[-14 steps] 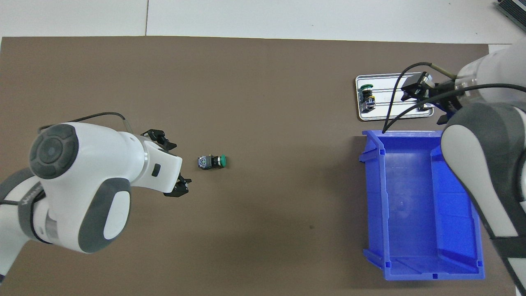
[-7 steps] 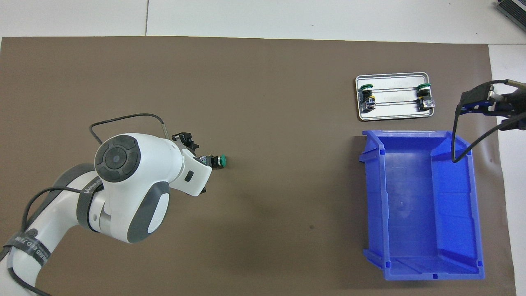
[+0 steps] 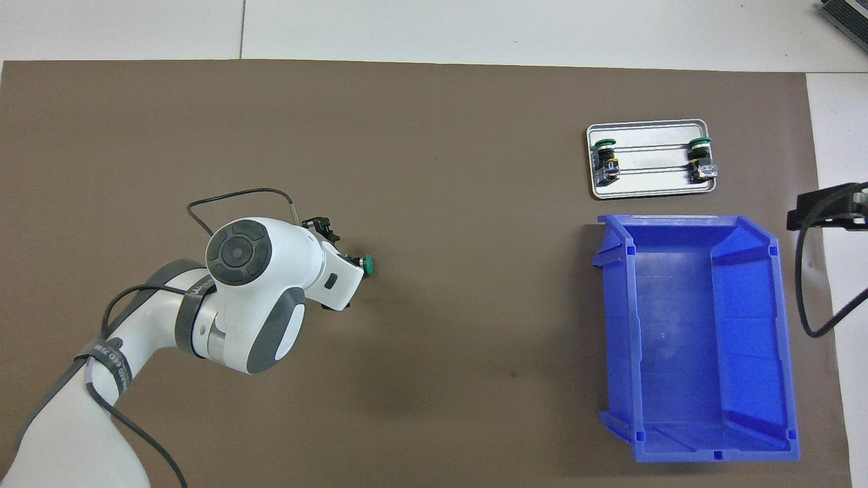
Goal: Place and press button with both arms
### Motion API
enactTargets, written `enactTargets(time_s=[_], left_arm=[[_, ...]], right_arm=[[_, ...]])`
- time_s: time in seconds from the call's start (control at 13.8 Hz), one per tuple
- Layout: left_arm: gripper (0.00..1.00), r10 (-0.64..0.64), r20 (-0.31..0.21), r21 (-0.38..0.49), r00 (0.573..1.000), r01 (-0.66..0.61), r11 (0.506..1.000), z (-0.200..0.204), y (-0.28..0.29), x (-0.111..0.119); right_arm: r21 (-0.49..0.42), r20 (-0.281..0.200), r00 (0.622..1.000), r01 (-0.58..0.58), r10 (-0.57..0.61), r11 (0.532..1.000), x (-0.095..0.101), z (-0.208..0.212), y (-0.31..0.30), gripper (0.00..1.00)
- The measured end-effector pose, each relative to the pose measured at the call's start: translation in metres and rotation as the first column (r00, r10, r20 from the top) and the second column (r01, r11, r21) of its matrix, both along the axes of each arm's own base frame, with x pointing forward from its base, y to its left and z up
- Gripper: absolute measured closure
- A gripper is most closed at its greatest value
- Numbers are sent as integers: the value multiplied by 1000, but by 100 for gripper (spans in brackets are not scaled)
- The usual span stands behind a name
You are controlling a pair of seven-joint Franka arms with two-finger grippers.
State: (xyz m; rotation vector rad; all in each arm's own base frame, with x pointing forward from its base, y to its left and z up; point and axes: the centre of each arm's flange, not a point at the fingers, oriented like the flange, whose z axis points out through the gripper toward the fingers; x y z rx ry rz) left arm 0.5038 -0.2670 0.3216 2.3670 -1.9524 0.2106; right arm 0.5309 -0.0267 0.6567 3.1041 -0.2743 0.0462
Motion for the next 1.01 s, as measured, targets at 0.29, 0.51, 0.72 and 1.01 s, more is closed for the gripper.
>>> enactTargets(time_s=[0.29,0.51,0.72,1.01], left_arm=[[0,-3,-12,-1,1000,3,1000,-17,-21,-9],[0,-5,-15,2,1000,5,1000,-19,-22,-9],[1,-6,-23,4,1000,6,1000,-27,-25,-11],[30,-6,-23,3,1000,6,1000,-33,-30,-12]], right_arm=[[-35,-19,998,-58,58,998,0,-5,-3,0],[-33,-32,997,-68,67,997,0,-7,-1,0],[-31,-46,996,-72,71,997,-1,-11,1,0],[-29,-70,995,-74,72,997,-2,-22,1,0]])
